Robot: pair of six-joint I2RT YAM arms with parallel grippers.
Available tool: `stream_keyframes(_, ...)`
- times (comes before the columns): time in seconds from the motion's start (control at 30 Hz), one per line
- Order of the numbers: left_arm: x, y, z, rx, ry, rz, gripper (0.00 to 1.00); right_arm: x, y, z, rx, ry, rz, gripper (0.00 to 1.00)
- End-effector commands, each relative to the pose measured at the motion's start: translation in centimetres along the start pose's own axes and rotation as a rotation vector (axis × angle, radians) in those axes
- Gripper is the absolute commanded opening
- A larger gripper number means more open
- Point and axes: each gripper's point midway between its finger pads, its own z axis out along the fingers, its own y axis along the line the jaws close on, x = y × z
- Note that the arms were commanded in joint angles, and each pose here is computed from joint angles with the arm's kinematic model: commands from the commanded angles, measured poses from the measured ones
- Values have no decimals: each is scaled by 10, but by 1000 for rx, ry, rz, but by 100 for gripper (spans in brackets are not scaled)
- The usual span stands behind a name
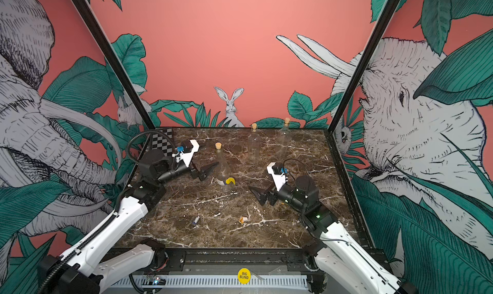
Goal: Remove the label from the bottle
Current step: Place the bottle at the center of the board, then adjust the bottle at the center of the board.
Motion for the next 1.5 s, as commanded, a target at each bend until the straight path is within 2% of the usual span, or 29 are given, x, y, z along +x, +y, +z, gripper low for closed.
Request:
stream_keyframes(0.0,6,-21,-8,284,-10,-52,99,-21,17,4,-109,-35,-11,99)
stream_keyframes(0.1,13,-24,-2,430,20,-105,97,-20,21,10,-147,-4,-2,99)
stream_keyframes(0.2,19,-21,5,495,45,-115,94,-20,21,13,-155,19,-5,99)
stream_keyframes(0.47,39,-2,29,499,30,-101,94,-15,15,16,-133,39,17,99)
stream_keyframes(0.67,50,-4,56,498,33,-50,93,-14,12,20,-125,42,31,99)
stream_keyframes(0.9,55,-3,75,497,-7,-71,90,-15,11,18,-116,43,26,99)
stream_keyframes(1.27,70,-10,76,505,-19,-84,71,-9,8,19,-95,57,40,99)
stream_keyframes(1.47,73,-16,76,499,-22,-74,66,-9,6,22,-91,65,50,99)
